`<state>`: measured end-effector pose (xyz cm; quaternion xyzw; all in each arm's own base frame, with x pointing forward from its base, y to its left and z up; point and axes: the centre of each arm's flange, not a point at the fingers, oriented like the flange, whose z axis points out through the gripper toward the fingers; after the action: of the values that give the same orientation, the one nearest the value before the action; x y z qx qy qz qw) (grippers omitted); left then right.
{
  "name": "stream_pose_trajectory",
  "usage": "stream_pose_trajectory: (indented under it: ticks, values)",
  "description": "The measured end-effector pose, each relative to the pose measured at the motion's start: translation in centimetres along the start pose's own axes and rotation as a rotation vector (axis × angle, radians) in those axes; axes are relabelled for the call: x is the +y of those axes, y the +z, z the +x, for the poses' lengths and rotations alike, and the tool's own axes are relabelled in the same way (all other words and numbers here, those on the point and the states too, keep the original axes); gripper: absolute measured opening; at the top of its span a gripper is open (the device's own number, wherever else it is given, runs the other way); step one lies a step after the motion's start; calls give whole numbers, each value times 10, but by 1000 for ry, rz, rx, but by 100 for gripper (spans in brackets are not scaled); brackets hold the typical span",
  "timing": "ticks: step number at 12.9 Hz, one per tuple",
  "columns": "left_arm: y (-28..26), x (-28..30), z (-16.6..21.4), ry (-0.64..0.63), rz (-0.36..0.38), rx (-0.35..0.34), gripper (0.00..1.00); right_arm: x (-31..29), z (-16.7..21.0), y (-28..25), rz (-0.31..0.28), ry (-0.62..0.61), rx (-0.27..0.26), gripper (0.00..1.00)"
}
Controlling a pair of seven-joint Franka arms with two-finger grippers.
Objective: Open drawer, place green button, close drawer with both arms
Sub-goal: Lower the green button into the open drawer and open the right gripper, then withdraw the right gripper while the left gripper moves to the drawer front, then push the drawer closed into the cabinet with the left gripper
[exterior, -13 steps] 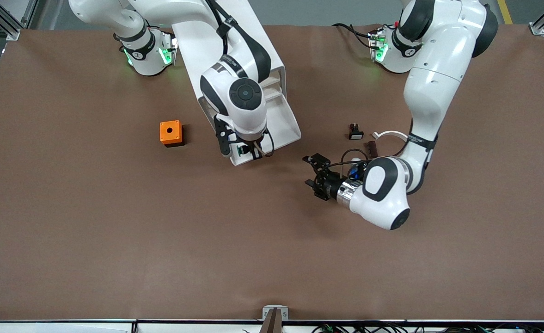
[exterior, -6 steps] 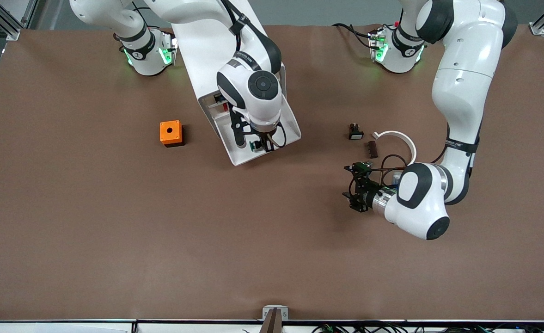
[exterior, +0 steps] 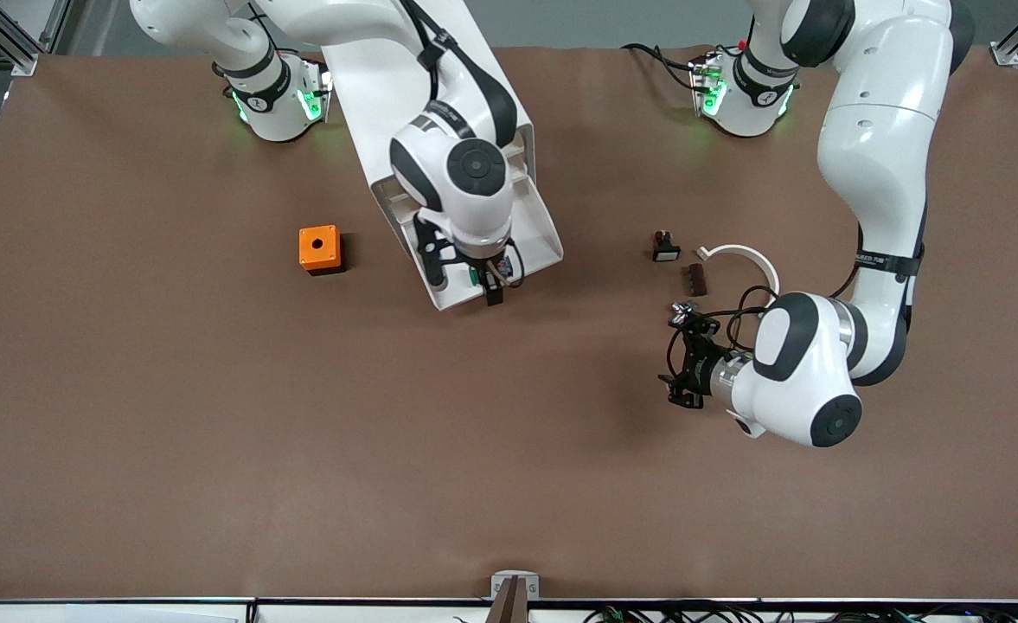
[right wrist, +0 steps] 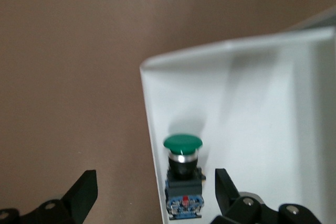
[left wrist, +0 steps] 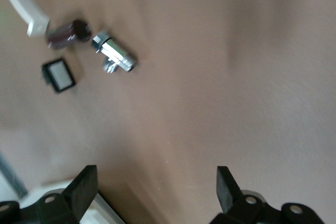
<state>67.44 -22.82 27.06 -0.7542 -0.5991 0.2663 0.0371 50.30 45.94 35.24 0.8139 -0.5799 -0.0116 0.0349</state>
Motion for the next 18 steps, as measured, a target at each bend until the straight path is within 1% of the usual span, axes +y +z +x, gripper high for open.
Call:
stream_pose_trajectory:
  ticks: [1,3,6,8,10,13,16,18]
  values:
    - [-2,-1,-14,89,-14,34,100,-7,29,-28,-4,-41,-5,100]
    - [3,1,-43,267,-46,77,100,-12,92,-84,6,-147,-21,100]
    - [15,3,-70,579,-53,110,99,-2,187,-144,19,-353,-38,100]
    - [24,3,-84,722,-49,124,100,9,250,-172,34,-486,-45,100]
    - [40,3,-104,811,-48,156,100,22,308,-192,57,-623,-44,100]
    - [80,1,-153,892,-72,193,100,46,381,-211,62,-804,-35,100]
    - [126,-12,-199,949,-53,202,100,76,436,-231,58,-958,-6,100]
    - [151,-23,-216,957,-19,180,100,97,458,-247,64,-1003,0,100]
